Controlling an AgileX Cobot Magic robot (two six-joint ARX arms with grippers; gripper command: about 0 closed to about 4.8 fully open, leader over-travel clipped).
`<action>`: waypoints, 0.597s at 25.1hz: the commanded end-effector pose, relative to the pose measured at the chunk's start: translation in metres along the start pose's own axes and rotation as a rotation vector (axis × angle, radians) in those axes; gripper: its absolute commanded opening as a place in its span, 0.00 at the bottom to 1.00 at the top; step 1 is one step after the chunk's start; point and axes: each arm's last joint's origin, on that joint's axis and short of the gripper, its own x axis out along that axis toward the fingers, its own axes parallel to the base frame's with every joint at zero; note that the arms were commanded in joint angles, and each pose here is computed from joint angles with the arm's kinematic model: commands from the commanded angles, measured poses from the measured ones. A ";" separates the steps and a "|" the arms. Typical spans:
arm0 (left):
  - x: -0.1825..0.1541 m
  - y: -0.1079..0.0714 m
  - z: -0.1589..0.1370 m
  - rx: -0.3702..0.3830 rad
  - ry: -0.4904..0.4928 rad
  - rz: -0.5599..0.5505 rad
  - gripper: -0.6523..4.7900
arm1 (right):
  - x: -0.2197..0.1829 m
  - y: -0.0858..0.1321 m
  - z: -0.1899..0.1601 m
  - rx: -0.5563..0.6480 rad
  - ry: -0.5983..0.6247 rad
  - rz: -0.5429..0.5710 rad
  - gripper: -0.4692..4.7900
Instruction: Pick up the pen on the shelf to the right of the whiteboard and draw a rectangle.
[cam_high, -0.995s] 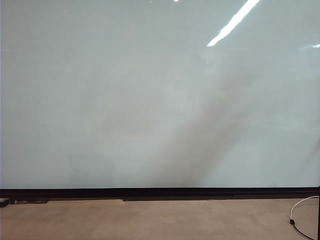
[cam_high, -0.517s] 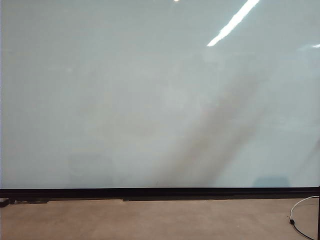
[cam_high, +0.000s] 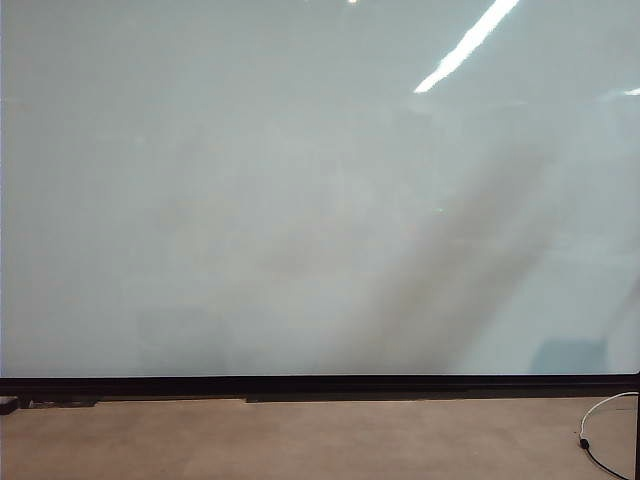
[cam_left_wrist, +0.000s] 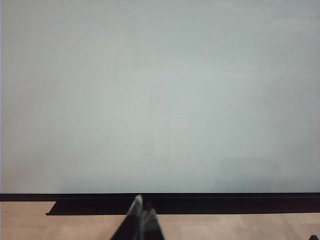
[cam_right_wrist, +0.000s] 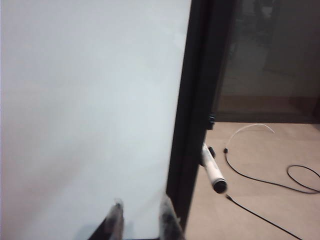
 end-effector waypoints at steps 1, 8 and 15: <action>0.000 0.000 0.002 0.004 -0.008 -0.001 0.11 | 0.000 -0.006 0.002 0.001 -0.016 -0.030 0.31; 0.000 0.000 0.002 0.004 -0.008 -0.001 0.11 | 0.006 -0.014 -0.001 0.000 -0.022 -0.042 0.31; 0.000 0.000 0.002 0.004 -0.008 -0.001 0.11 | 0.019 -0.021 -0.011 -0.001 -0.011 -0.027 0.44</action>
